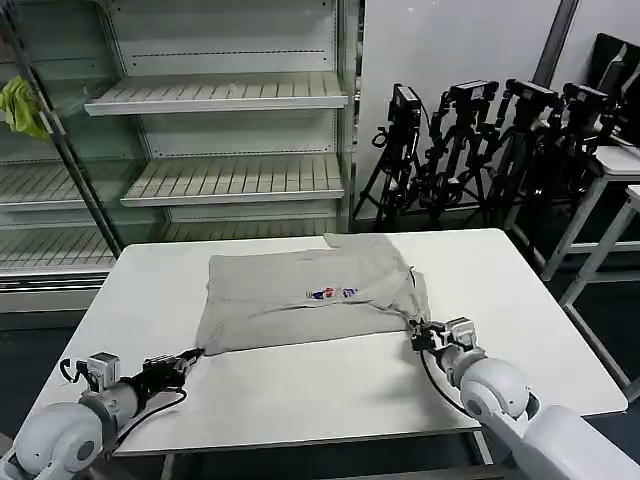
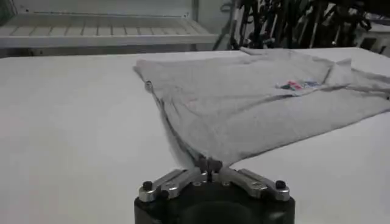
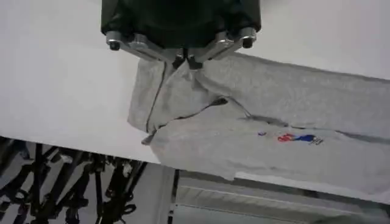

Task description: Fold and organize the clothes.

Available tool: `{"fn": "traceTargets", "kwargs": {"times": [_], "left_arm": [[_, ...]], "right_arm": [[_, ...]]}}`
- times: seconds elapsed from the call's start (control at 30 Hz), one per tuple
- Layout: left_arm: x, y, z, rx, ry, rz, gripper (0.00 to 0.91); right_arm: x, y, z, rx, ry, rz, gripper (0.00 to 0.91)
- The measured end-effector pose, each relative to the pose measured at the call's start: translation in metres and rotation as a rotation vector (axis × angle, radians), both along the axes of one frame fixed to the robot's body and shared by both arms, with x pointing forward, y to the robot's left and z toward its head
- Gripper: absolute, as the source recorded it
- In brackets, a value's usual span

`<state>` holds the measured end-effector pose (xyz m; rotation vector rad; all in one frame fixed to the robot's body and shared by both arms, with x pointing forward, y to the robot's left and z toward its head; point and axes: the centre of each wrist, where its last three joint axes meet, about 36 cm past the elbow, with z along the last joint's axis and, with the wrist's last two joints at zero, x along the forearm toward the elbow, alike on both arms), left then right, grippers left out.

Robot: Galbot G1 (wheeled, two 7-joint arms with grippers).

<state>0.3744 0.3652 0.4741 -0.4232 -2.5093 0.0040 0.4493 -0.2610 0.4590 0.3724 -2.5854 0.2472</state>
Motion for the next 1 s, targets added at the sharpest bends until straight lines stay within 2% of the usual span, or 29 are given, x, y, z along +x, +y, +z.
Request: {"fn": "traceTargets", "kwargs": {"times": [0.43,0.47,0.53,0.73,1.0], "left_arm": [[-0.011,-0.003,0.005,0.018,0.004,-0.023,0.050],[-0.012,-0.003,0.004,0.019,0.004,-0.023,0.212],[-0.013,-0.004,0.003,0.021,0.003,-0.021,0.907],[-0.011,-0.004,-0.001,0.017,-0.001,-0.012,0.907],[-0.007,0.000,0.002,0.023,-0.017,-0.003,0.907]], "right_arm": [[-0.022,-0.011,0.003,-0.011,0.000,0.010,0.000],[-0.023,-0.012,0.002,-0.011,0.000,0.010,0.000],[-0.025,-0.012,0.001,-0.012,0.000,0.008,0.000],[-0.032,-0.008,-0.001,-0.011,0.000,0.018,0.000],[-0.035,-0.007,-0.004,-0.012,-0.001,0.020,0.000]]}}
